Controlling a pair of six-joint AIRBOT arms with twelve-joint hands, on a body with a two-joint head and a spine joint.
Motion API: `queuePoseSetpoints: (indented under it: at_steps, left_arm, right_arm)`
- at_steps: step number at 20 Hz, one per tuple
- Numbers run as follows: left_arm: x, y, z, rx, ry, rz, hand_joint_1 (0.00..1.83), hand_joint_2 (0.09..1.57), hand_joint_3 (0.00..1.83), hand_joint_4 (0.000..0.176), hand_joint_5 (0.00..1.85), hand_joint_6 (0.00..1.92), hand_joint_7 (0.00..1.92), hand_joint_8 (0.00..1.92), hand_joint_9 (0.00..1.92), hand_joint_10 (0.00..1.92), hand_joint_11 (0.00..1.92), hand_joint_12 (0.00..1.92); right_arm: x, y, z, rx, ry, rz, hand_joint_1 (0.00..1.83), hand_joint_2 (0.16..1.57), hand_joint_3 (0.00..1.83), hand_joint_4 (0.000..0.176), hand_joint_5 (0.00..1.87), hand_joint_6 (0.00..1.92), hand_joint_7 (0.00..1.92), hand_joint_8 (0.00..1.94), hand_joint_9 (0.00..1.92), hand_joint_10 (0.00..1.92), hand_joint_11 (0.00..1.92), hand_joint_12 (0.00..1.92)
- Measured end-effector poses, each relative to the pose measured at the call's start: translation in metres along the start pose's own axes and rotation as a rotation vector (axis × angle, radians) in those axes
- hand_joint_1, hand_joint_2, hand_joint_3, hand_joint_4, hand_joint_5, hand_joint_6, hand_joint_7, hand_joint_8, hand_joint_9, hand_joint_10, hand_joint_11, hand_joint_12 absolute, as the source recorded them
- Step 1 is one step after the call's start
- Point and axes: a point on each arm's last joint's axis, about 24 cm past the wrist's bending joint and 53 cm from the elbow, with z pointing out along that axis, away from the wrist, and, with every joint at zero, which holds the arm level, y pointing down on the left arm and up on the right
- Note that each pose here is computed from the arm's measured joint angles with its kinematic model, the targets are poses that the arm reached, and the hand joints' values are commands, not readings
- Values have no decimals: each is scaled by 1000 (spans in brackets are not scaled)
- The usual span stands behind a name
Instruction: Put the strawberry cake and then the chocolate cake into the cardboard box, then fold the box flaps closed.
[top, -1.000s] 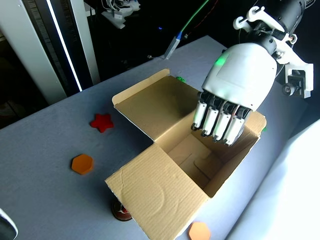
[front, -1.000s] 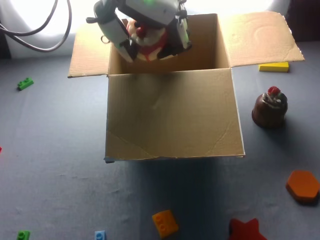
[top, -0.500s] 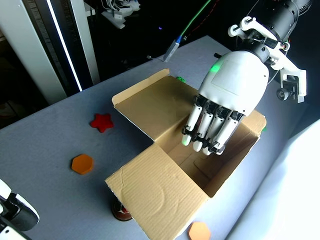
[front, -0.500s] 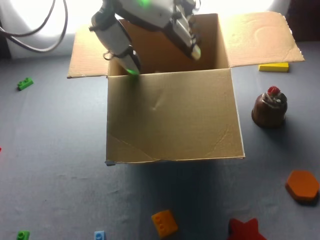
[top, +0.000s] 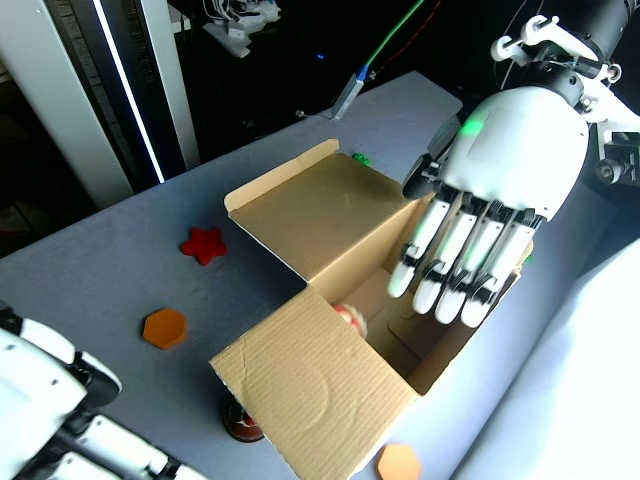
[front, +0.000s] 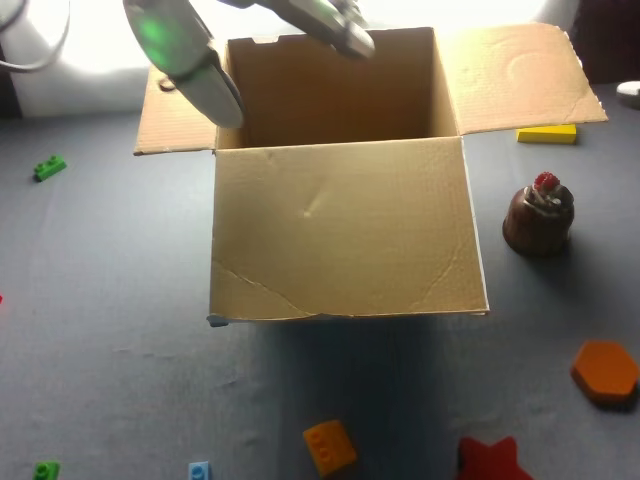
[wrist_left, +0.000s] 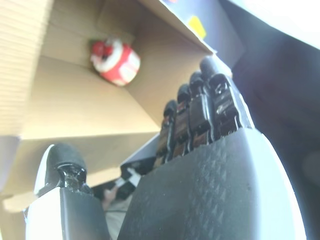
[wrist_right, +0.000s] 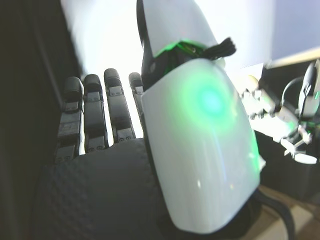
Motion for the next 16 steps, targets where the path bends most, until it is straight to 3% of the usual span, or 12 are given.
queuePoseSetpoints:
  at_steps: [4,9,13,16]
  left_arm:
    - [32,16,-39,-52,35,-33,0,1197,5,5,40,1,69,1,75,0,0,421]
    - [70,37,-86,-120,46,-116,0,1200,2,10,23,2,78,1,83,1,0,421]
    - [111,49,-108,-170,98,-166,0,1194,0,4,31,5,66,2,50,1,0,365]
    - [130,52,-117,-186,109,-200,0,1191,0,6,67,12,76,2,63,5,0,391]
  right_arm:
    - [11,4,5,-7,38,43,1088,1009,1,28,18,4,110,2,131,5,0,404]
    - [33,12,38,-20,74,125,1130,987,0,26,37,11,111,1,87,1,0,251]
    - [49,14,58,-23,84,124,1112,1008,5,18,9,0,97,0,68,0,0,106]
    - [60,11,71,-17,81,118,1123,997,0,24,23,2,99,2,77,4,0,242]
